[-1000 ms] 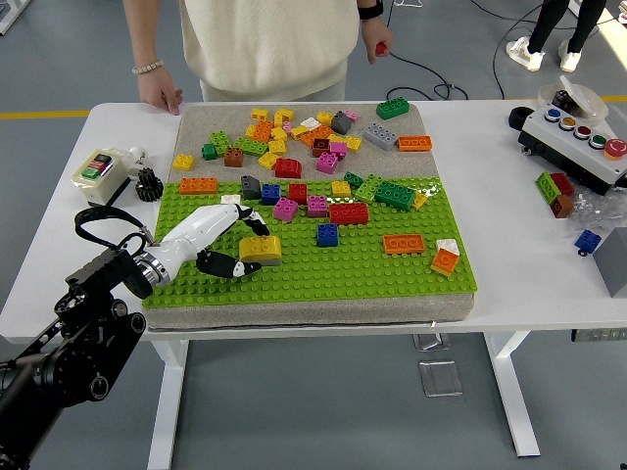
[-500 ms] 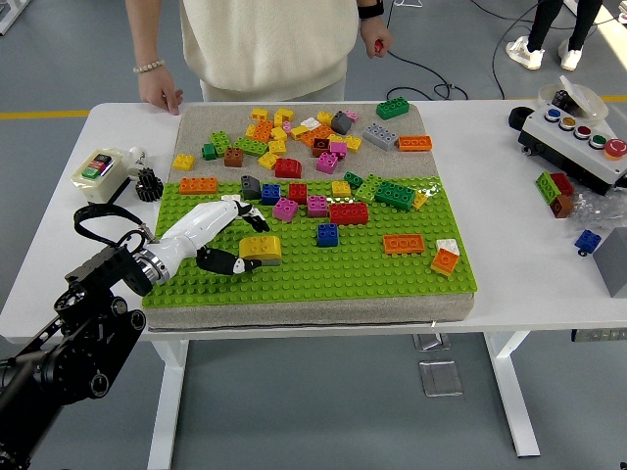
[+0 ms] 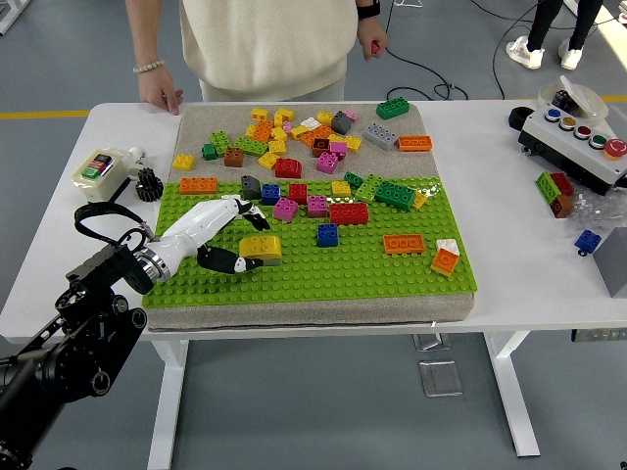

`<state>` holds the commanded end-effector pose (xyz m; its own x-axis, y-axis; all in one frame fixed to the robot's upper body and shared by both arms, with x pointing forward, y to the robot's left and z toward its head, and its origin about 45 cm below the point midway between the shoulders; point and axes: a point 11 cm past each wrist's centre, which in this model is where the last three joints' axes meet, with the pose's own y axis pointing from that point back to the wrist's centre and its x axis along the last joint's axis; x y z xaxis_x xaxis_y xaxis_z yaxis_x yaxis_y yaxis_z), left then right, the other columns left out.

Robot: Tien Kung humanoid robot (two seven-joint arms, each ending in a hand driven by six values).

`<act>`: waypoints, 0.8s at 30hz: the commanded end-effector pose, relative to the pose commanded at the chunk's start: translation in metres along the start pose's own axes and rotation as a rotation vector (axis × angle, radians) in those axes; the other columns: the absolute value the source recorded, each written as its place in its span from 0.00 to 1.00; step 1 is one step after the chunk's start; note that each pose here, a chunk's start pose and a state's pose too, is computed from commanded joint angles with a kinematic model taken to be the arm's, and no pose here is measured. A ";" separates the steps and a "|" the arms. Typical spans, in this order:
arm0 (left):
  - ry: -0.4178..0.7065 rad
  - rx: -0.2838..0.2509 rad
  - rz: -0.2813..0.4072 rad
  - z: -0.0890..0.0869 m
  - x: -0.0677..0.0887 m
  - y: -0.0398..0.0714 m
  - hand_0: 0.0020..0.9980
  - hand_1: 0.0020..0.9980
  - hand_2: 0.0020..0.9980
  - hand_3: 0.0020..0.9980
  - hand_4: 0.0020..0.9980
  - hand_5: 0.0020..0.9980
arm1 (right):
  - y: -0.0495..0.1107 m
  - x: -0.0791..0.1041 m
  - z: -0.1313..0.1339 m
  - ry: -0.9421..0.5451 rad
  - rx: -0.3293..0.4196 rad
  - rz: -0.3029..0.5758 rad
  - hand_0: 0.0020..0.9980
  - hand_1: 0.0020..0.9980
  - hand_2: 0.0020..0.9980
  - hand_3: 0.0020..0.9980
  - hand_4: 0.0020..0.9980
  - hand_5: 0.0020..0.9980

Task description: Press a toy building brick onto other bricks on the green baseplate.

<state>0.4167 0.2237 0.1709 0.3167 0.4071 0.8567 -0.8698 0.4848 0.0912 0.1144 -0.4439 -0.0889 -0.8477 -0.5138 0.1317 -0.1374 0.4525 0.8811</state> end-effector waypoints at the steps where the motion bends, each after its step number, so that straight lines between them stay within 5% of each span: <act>1: 0.000 0.001 0.001 0.000 0.000 0.000 0.79 0.71 0.61 0.59 0.91 0.13 | 0.000 0.000 0.000 0.000 0.000 0.000 0.74 0.66 0.71 0.59 0.92 0.51; 24: 0.001 0.013 0.006 -0.004 0.003 -0.003 0.79 0.70 0.60 0.59 0.91 0.13 | 0.000 0.000 0.001 0.006 -0.002 0.003 0.74 0.66 0.71 0.59 0.92 0.51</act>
<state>0.4214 0.2268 0.1713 0.3114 0.4107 0.8569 -0.8767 0.4720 0.0924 0.1135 -0.4430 -0.0894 -0.8448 -0.5172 0.1373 -0.1338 0.4526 0.8816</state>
